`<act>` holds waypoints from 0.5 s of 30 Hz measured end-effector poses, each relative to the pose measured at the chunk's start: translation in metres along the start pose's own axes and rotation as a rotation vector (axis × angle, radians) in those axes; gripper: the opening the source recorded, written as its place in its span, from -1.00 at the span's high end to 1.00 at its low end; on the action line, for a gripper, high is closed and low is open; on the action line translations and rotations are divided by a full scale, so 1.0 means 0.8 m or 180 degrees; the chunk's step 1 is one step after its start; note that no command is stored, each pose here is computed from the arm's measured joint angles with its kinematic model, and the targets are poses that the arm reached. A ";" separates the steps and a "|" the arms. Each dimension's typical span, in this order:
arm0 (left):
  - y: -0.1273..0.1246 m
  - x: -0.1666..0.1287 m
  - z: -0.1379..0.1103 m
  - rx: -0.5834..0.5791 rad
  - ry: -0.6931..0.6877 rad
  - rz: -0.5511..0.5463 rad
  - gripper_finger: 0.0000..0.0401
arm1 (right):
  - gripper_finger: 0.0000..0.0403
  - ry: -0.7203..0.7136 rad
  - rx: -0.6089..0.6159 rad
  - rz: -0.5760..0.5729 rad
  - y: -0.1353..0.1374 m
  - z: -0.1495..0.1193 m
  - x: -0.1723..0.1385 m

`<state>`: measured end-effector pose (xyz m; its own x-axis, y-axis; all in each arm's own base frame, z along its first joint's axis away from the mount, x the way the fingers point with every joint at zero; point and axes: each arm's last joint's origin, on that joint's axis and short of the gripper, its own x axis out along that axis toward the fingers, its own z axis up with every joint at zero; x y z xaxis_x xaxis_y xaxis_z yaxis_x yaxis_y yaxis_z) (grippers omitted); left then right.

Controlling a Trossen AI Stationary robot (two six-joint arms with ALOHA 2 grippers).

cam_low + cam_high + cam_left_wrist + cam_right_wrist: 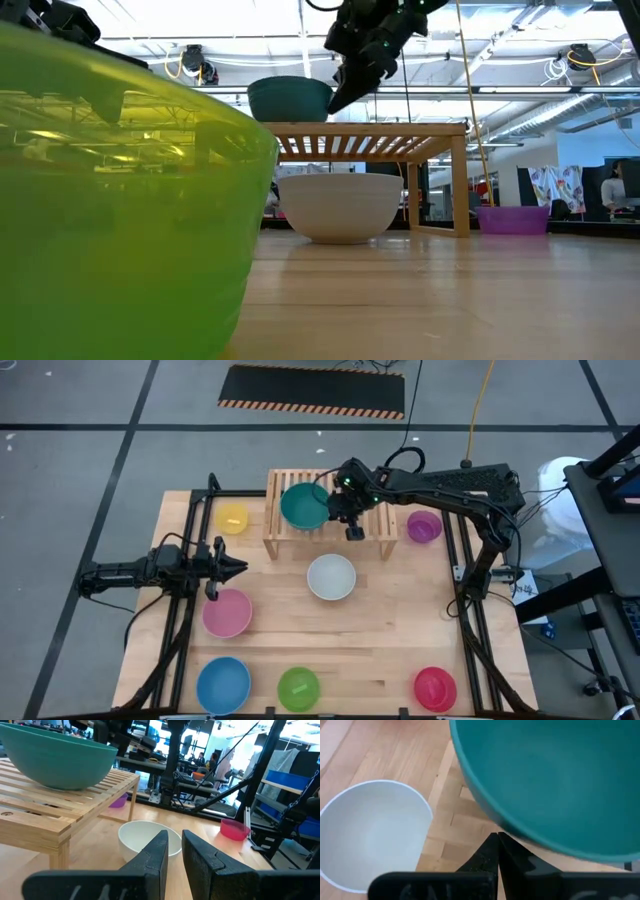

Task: Place and stack bowls onto a shelf
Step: Put the green bowl on the shelf

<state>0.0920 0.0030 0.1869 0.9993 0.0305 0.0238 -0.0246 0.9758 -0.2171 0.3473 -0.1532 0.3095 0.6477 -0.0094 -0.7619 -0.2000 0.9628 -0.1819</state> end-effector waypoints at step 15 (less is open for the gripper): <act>0.000 0.000 0.000 0.0003 0.0000 0.0000 0.70 | 1.00 -0.0048 -0.0009 -0.0039 0.001 -0.012 0.016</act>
<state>0.0920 0.0030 0.1869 0.9992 0.0305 0.0239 -0.0246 0.9760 -0.2162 0.3488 -0.1552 0.2936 0.6611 -0.0171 -0.7501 -0.1940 0.9619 -0.1929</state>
